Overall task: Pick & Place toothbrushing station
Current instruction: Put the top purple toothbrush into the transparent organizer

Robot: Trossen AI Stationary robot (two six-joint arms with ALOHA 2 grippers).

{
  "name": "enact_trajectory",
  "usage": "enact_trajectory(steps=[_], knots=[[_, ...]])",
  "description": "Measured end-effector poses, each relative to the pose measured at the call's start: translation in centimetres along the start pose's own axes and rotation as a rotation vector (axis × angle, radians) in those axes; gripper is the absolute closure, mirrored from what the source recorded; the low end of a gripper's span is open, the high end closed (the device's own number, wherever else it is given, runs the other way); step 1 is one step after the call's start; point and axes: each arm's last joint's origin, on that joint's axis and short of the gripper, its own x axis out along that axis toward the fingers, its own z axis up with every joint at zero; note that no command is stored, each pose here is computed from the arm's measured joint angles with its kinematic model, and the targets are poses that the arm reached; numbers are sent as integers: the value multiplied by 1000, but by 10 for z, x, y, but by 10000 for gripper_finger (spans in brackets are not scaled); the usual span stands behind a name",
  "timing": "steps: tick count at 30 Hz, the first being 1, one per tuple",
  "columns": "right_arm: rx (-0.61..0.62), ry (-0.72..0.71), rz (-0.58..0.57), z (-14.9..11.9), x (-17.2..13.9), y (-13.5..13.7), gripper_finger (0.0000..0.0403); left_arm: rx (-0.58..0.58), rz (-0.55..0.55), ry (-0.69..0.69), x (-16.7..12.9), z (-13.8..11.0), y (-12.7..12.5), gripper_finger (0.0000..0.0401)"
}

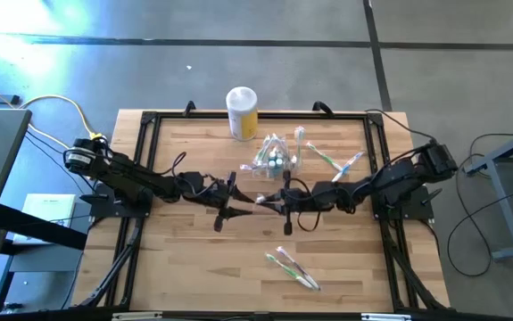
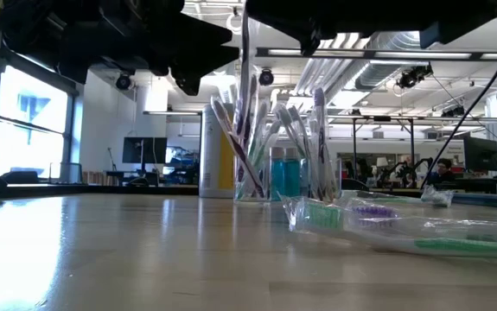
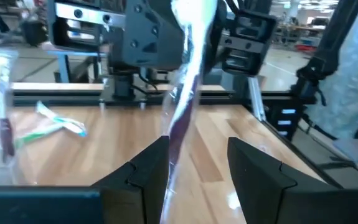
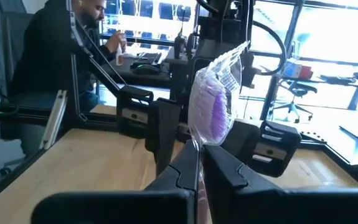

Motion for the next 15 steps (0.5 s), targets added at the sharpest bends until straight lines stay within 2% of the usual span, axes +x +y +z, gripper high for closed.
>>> enact_trajectory(steps=[7,15], knots=[[2,-2,11,0,1,-4,398,29,2,-52,5,11,0,242],[2,-1,11,0,1,-4,398,55,-2,9,22,21,0,242]])
